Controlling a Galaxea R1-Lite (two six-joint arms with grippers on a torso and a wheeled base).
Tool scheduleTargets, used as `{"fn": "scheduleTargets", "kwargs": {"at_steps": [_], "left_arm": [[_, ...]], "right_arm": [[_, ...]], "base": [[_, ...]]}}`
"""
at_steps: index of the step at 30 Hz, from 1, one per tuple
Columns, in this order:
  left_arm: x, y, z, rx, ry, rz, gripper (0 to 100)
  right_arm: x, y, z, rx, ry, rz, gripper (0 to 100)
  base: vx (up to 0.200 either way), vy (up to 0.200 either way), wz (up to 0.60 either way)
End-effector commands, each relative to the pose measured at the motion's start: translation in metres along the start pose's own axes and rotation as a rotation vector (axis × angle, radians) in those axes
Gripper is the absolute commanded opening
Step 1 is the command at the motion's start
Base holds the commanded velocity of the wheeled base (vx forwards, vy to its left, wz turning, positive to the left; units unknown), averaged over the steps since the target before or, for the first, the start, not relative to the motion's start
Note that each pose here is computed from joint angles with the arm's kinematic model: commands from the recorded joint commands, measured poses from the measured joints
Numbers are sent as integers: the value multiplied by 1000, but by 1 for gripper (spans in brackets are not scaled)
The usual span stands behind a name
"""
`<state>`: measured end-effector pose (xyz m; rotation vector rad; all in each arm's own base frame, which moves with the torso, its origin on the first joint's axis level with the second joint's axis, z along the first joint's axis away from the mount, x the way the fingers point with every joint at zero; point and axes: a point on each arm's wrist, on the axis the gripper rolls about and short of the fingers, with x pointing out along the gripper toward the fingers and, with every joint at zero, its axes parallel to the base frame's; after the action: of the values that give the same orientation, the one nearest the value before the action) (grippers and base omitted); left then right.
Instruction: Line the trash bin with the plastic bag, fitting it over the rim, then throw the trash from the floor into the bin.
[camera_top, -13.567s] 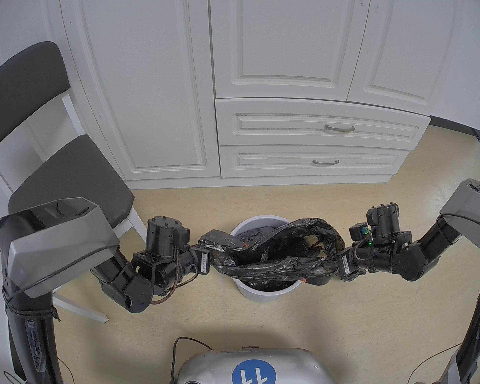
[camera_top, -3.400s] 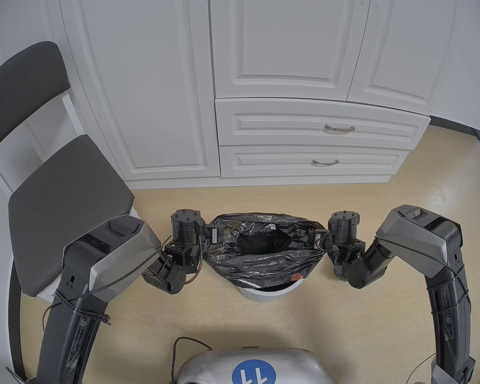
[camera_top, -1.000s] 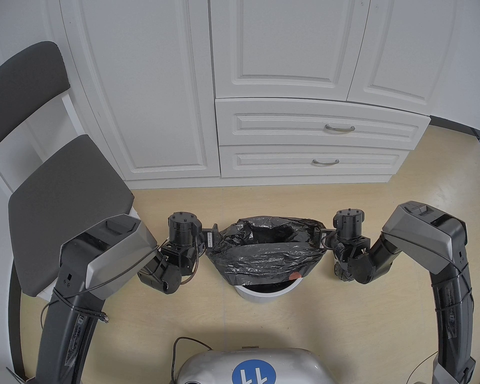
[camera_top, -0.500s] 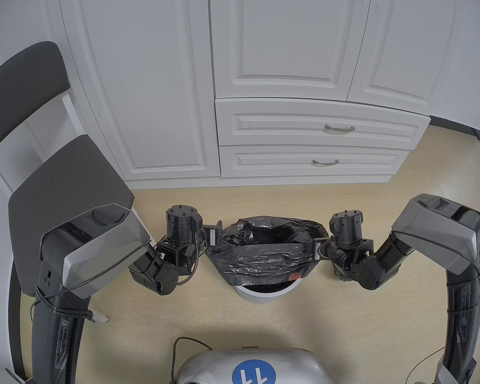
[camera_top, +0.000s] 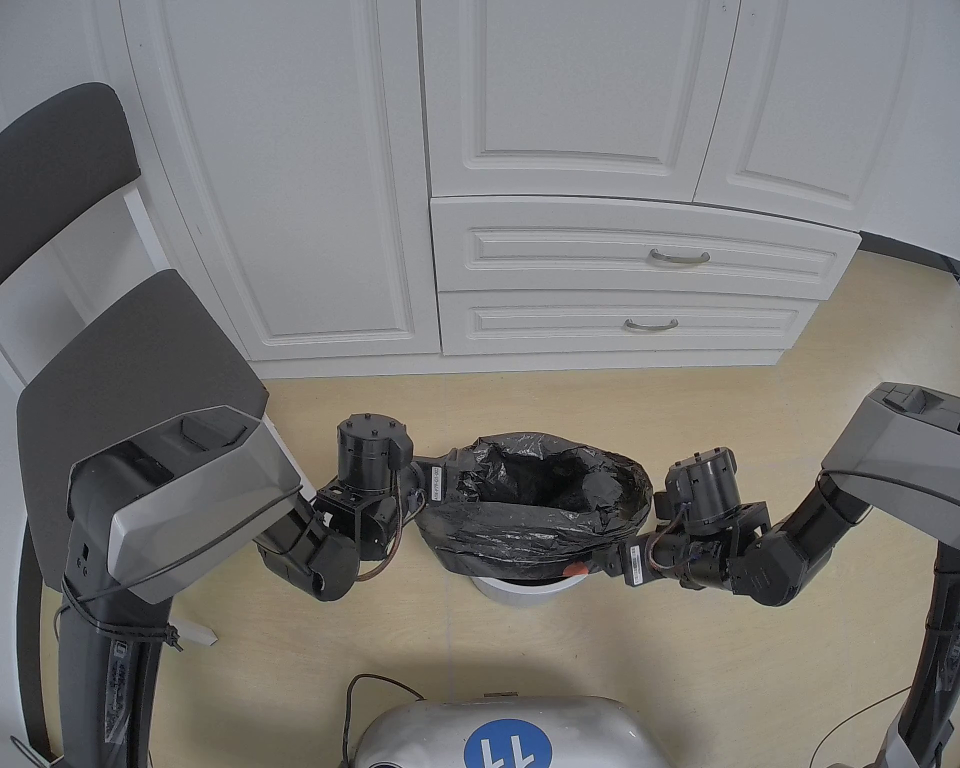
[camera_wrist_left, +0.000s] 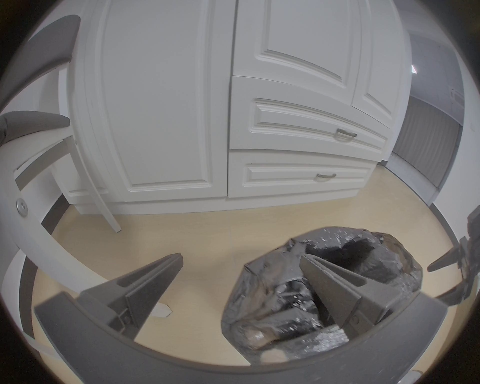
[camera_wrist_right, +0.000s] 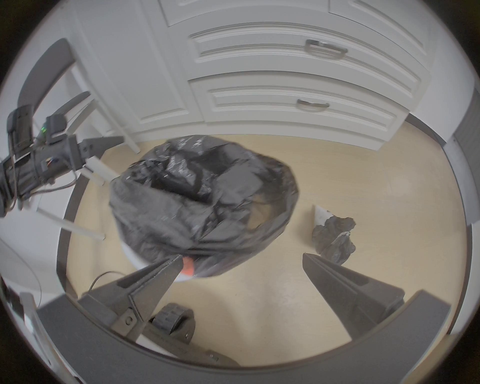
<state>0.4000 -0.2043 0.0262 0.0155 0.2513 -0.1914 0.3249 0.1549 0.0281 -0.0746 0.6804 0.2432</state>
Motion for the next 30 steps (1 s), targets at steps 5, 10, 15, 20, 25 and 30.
{"fn": "scheduleTargets", "kwargs": {"at_steps": [5,10,15,20,25,30], "left_arm": [[-13,-25,-18,32,60,-70,100],[-9,-32,-31,48,87,-76,100],[-26,-18,-45,198,184,-77,100],[-50,-15,-34,217,197,-175,100],[-67,-12,-36,219,246,-298,100],[-80,-13,-39,226,276,-365,100]], "right_arm": [[5,20,-35,-115,107,58,100],[-5,20,-28,-114,80,67,100],[-39,9,-1,-83,-24,59,100],[-47,-14,19,-30,-93,10,100],[-33,-19,29,2,-120,-15,100],[2,4,25,70,-116,-42,100]], "base": [[0,0,0],[0,0,0],[0,0,0],[0,0,0],[0,0,0],[0,0,0]]}}
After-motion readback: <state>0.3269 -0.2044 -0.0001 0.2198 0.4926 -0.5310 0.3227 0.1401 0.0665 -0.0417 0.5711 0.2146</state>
